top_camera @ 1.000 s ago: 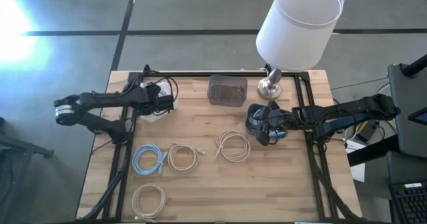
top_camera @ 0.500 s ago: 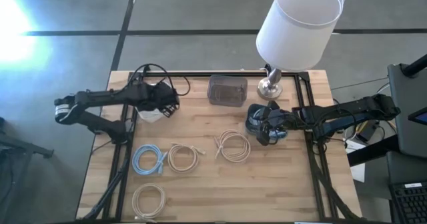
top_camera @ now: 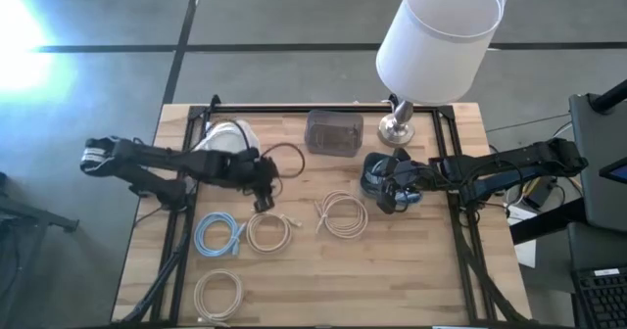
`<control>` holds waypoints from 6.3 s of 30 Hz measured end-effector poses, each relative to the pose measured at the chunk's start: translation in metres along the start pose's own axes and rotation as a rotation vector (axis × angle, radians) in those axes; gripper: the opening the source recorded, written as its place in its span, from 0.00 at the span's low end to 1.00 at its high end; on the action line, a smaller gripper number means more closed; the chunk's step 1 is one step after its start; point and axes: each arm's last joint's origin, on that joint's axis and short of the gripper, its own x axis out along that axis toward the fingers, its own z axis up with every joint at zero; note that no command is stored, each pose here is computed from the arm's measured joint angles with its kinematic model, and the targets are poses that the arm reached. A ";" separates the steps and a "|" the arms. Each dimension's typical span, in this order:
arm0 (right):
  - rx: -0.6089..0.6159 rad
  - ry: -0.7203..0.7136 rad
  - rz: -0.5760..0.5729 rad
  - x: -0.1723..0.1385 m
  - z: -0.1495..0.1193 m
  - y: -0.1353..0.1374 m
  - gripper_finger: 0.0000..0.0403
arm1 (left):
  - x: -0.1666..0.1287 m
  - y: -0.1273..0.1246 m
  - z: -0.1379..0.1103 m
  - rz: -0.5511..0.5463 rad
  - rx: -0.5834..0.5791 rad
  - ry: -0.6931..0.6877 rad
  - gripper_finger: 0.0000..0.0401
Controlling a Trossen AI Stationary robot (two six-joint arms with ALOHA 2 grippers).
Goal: Pick & Place USB Port
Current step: Put the top left brown charger cable into the black bin, then put the top brown charger cable into the black bin
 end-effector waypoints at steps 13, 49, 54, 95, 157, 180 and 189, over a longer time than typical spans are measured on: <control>0.000 0.001 -0.001 0.000 0.000 0.000 0.42 | 0.043 -0.039 -0.061 -0.230 -0.054 -0.115 0.37; -0.004 0.001 -0.001 0.000 0.000 0.000 0.42 | 0.083 -0.046 -0.076 -0.070 0.014 -0.142 0.11; -0.004 0.001 0.000 0.000 0.000 0.000 0.42 | 0.070 -0.050 -0.041 0.144 0.089 -0.315 0.11; -0.002 -0.019 0.002 0.003 -0.002 0.000 0.42 | 0.174 0.080 0.140 0.836 0.242 -0.465 0.14; -0.141 -0.145 0.050 0.002 0.009 0.005 0.42 | 0.173 0.069 0.178 0.784 0.294 -0.067 0.52; -0.223 0.099 0.188 0.068 0.006 0.033 0.42 | 0.015 -0.023 0.188 0.436 0.260 -0.493 0.51; -0.226 0.306 0.067 0.121 0.011 0.049 0.42 | -0.031 -0.047 0.127 0.262 0.219 -0.551 0.51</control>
